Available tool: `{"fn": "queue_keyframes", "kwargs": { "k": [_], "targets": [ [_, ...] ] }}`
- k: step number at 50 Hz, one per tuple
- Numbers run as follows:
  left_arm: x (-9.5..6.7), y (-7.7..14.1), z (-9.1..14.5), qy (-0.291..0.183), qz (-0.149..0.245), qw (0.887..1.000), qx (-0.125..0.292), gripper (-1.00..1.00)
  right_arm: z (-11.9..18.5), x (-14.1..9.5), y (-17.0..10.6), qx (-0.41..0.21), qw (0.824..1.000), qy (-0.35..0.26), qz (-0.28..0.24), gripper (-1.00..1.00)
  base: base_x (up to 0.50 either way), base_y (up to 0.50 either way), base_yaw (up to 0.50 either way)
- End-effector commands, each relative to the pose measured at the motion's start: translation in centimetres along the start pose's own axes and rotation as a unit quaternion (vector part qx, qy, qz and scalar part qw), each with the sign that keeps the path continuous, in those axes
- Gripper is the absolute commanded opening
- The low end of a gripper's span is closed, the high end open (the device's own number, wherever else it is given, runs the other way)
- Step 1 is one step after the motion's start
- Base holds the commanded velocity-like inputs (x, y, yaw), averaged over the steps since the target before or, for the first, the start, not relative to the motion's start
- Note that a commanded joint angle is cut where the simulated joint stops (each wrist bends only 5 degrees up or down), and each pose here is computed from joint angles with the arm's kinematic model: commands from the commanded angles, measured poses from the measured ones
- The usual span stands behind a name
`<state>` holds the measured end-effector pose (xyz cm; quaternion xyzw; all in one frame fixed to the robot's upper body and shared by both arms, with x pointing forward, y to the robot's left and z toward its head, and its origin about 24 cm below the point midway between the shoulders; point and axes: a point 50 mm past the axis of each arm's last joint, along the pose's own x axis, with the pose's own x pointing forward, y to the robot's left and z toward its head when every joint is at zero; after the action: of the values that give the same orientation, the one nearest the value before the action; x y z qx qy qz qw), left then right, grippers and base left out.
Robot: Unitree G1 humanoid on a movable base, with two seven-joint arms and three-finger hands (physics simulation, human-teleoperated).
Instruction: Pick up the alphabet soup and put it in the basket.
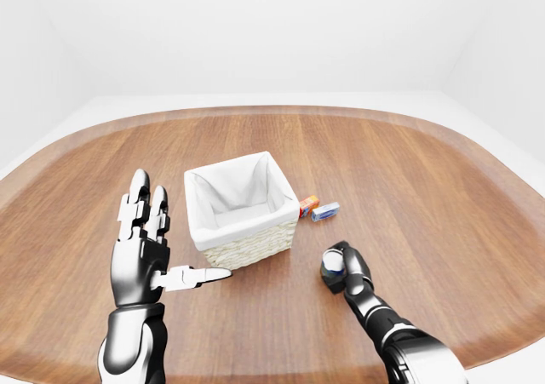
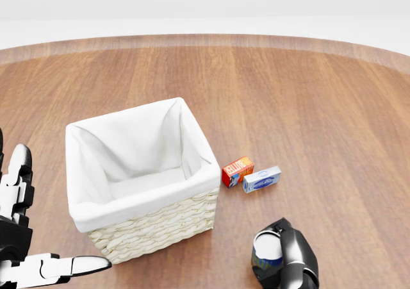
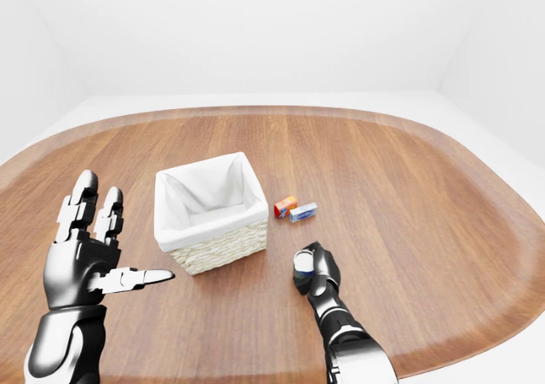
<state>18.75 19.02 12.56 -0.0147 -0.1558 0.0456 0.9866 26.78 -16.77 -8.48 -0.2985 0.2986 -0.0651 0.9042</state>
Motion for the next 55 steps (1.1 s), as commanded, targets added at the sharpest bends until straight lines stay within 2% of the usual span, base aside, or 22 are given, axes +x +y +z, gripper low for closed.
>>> {"fn": "queue_keyframes", "kwargs": {
  "k": [1,15,38,45,55],
  "targets": [
    [0.0,0.0,0.0,0.000,0.001,1.000,0.000,1.00,-1.8,-0.5,0.5,0.027,0.999,0.043,0.004,-1.00,0.00,0.00,0.00],
    [-0.2,0.1,0.3,-0.005,0.002,1.000,-0.001,1.00,-1.9,-0.6,0.6,0.025,0.999,0.043,0.006,-1.00,0.00,0.00,0.00],
    [-0.1,-0.2,-0.4,0.009,-0.004,1.000,-0.001,1.00,-0.3,0.1,-0.7,0.082,0.997,0.011,0.005,-1.00,0.00,0.00,0.00],
    [-0.1,-0.1,-0.2,0.006,-0.003,1.000,-0.001,1.00,1.2,0.2,-1.2,0.111,0.994,-0.023,0.005,-1.00,0.00,0.00,0.00],
    [-0.1,-0.3,-0.2,0.007,-0.005,1.000,0.000,1.00,3.5,-0.5,-2.6,0.162,0.982,-0.101,0.000,-1.00,0.00,0.00,0.00]
  ]
}}
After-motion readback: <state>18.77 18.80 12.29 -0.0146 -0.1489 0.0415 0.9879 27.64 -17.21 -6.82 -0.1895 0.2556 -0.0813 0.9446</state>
